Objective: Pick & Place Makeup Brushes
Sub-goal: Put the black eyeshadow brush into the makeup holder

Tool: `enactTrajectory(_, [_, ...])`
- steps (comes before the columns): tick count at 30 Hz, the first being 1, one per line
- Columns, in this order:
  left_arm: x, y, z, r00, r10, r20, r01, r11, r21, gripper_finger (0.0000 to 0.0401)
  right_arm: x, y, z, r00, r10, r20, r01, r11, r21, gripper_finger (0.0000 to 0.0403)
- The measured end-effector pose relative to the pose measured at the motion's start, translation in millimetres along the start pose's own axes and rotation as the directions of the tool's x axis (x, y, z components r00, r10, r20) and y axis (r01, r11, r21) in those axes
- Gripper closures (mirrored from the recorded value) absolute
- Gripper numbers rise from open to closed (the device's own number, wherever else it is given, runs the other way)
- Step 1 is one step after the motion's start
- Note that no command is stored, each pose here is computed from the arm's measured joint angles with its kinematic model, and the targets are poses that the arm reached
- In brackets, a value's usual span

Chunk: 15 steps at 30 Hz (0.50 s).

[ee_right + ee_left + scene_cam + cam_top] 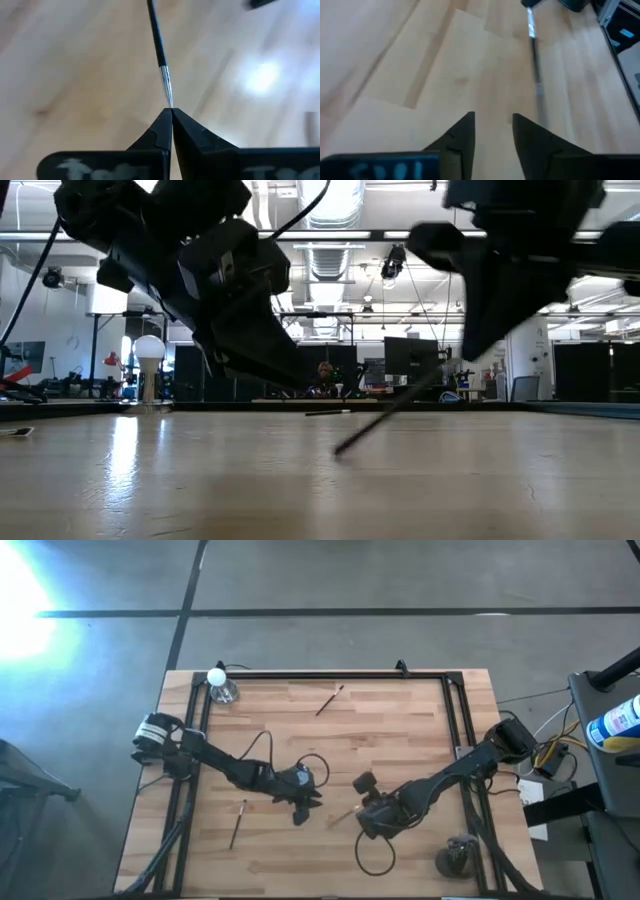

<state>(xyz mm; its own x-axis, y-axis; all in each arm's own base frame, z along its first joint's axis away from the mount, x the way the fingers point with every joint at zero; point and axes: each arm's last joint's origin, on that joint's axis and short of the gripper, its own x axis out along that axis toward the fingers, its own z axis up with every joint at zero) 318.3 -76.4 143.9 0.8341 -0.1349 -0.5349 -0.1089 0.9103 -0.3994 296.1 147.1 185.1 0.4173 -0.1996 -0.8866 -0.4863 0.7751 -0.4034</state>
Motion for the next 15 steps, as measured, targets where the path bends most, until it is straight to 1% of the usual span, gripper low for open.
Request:
enactTrajectory(4, [4.2,-9.4,2.7,1.0,-0.028,0.001,0.028,1.0,-0.001,0.026,-8.6,-7.3,9.9,0.997,-0.07,0.027,0.072,0.997,-0.043,0.0395])
enactTrajectory(9, [5.7,-16.5,3.5,0.999,-0.045,0.004,0.045,0.999,0.029,0.0257,-14.1,-12.9,16.2,0.993,-0.106,0.049,0.109,0.992,-0.057,0.0395])
enactTrajectory(12, [5.8,-14.6,2.1,1.0,-0.012,0.001,0.012,0.999,0.033,0.0256,-16.5,-15.6,18.9,0.989,-0.139,0.056,0.142,0.988,-0.059,0.0395])
enactTrajectory(15, [5.7,-13.4,1.0,1.0,0.009,0.001,-0.009,0.999,0.053,0.0256,-17.8,-16.7,21.3,0.987,-0.145,0.072,0.149,0.987,-0.056,0.0395])
